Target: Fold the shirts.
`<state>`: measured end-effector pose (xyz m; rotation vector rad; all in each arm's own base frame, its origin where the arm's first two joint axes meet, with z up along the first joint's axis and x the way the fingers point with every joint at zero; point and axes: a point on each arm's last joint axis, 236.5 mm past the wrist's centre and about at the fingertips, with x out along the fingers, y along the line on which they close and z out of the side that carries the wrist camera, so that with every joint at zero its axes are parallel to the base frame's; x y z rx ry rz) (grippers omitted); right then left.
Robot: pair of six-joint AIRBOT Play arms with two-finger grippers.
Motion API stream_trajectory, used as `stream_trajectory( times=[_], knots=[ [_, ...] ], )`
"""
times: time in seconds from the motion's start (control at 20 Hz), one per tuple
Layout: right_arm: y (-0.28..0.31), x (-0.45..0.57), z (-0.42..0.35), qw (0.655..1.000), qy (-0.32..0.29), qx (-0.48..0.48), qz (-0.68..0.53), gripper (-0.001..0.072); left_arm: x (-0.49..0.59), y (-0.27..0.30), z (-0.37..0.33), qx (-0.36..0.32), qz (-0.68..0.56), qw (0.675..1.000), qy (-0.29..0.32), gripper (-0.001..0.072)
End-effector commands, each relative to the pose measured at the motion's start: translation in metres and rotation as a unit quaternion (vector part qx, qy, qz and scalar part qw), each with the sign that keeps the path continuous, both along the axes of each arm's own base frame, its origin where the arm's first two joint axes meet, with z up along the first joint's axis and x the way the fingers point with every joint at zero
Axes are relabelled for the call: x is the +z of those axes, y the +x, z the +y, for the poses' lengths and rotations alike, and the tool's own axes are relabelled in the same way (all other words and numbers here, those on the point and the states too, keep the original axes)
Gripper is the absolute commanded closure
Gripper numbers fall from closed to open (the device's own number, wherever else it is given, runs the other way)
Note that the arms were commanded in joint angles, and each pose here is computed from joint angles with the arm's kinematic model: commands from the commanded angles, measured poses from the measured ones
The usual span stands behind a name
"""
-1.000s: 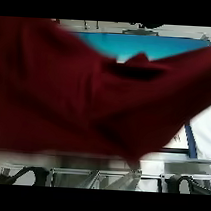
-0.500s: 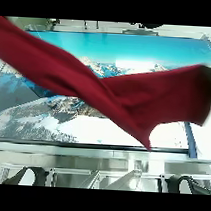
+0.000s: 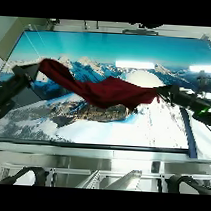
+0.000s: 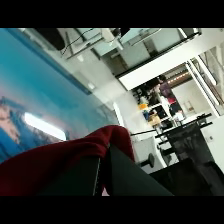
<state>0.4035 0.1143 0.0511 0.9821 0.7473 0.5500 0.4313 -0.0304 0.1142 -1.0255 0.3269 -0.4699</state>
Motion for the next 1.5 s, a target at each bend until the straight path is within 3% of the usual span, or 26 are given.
stream_trajectory(
  times=[0.0,0.05,0.15,0.25,0.3,0.35,0.4,0.5,0.6,0.65,0.7,0.8,0.95,1.1,1.3,1.45],
  knots=[
    [0.03,-0.022,-0.01,1.0,0.01,-0.018,-0.021,0.0463,-0.071,0.01,0.022,0.013,0.065,0.998,-0.002,0.0687],
    [0.033,-0.019,-0.012,0.999,0.002,-0.017,-0.032,0.0452,-0.083,0.01,0.034,0.024,0.078,0.997,-0.012,0.0687],
    [0.029,-0.012,-0.012,0.999,-0.014,0.001,-0.043,0.0258,-0.099,0.008,0.059,0.041,0.089,0.995,-0.033,0.0686],
    [0.004,-0.012,0.007,0.998,-0.006,0.062,-0.023,0.025,-0.102,0.002,0.074,0.041,0.083,0.994,-0.065,0.0684],
    [-0.013,-0.02,0.017,0.995,-0.007,0.096,0.004,0.0252,-0.098,-0.002,0.078,0.034,0.066,0.994,-0.074,0.0648],
    [-0.029,-0.033,0.026,0.992,-0.018,0.123,0.037,0.0252,-0.093,-0.007,0.08,0.024,0.048,0.995,-0.079,0.0453],
    [-0.045,-0.049,0.035,0.985,-0.037,0.15,0.073,0.0252,-0.09,-0.011,0.082,0.016,0.037,0.995,-0.092,0.0373],
    [-0.069,-0.065,0.056,0.973,-0.058,0.192,0.11,0.0252,-0.09,-0.019,0.084,-0.002,0.034,0.996,-0.085,0.0373],
    [-0.078,-0.065,0.073,0.969,-0.056,0.213,0.115,0.0254,-0.09,-0.03,0.078,-0.071,0.04,0.997,0.0,0.0372],
    [-0.081,-0.065,0.077,0.967,-0.058,0.22,0.115,0.0294,-0.09,-0.036,0.075,-0.107,0.052,0.992,0.053,0.0373],
    [-0.083,-0.065,0.08,0.966,-0.057,0.224,0.115,0.0382,-0.085,-0.038,0.077,-0.126,0.072,0.985,0.092,0.0373],
    [-0.087,-0.063,0.082,0.964,-0.052,0.233,0.117,0.0339,-0.046,-0.028,0.084,-0.117,0.059,0.98,0.148,0.0373],
    [-0.097,-0.061,0.085,0.958,-0.044,0.253,0.126,0.0344,0.014,-0.01,0.103,-0.061,0.035,0.967,0.244,0.0372],
    [-0.122,-0.066,0.085,0.944,-0.043,0.286,0.157,0.0344,0.006,-0.025,0.084,-0.104,0.09,0.931,0.338,0.0371],
    [-0.159,-0.077,0.089,0.931,-0.018,0.307,0.198,0.0347,-0.037,-0.043,0.002,-0.246,0.132,0.883,0.377,0.0371],
    [-0.203,-0.084,0.091,0.923,-0.005,0.313,0.225,0.0348,-0.092,-0.063,0.008,-0.278,0.24,0.818,0.442,0.0371]
  ],
)
